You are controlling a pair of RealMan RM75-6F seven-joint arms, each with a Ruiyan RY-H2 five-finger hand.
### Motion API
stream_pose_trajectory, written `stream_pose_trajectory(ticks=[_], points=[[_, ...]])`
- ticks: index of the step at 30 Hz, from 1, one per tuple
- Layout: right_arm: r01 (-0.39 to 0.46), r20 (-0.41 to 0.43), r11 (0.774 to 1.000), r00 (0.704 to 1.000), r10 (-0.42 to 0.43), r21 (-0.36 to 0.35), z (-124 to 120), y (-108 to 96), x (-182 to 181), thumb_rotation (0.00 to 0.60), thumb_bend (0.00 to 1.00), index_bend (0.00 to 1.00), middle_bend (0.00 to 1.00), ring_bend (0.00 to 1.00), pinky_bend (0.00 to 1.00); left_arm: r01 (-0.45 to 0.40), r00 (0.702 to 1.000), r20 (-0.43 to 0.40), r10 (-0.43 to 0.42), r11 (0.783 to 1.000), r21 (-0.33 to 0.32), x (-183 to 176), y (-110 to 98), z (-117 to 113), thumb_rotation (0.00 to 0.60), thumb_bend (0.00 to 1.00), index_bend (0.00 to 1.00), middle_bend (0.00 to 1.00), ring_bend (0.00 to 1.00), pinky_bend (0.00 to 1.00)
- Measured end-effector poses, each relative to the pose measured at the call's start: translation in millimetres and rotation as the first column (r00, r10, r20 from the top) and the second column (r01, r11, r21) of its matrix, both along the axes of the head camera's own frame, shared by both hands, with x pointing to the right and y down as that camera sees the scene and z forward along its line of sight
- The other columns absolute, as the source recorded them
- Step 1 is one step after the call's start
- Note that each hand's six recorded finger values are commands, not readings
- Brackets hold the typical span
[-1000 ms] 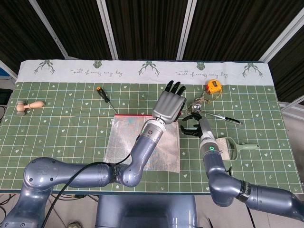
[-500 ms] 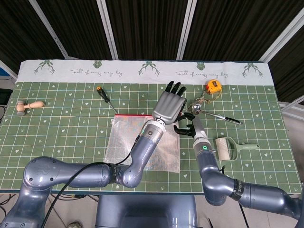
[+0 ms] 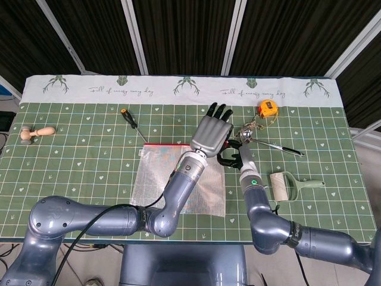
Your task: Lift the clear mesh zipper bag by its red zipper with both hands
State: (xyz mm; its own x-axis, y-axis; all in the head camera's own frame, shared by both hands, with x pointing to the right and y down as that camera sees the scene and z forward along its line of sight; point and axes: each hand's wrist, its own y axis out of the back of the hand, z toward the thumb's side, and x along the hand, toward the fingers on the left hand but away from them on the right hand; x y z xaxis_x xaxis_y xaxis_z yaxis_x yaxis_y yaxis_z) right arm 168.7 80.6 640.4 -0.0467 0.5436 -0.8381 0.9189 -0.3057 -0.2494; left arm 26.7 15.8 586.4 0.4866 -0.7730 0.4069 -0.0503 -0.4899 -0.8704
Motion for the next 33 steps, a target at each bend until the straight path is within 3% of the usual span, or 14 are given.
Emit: stream_pose_trajectory(ticks=[14,33], points=[[-0.004,0.009,1.0,1.0,0.004,-0.011,1.0,3.1,-3.6,0.6,0.58,0.54,0.16,0.0,0.21,0.009,1.0,0.0,-0.009,1.0,0.007,-2.2,-4.1,-1.9,0.6,0.4,0.62,0.14,0.0,0.0],[-0.024,0.045,1.0,0.999,0.024,0.009,-7.4,-4.5,-7.3,0.6,0.58,0.56,0.18,0.0,0.21,0.013,1.0,-0.002,-0.013,1.0,-0.013,-7.8,-0.5,-3.6,0.6,0.4,0.63,0.14,0.0,0.0]])
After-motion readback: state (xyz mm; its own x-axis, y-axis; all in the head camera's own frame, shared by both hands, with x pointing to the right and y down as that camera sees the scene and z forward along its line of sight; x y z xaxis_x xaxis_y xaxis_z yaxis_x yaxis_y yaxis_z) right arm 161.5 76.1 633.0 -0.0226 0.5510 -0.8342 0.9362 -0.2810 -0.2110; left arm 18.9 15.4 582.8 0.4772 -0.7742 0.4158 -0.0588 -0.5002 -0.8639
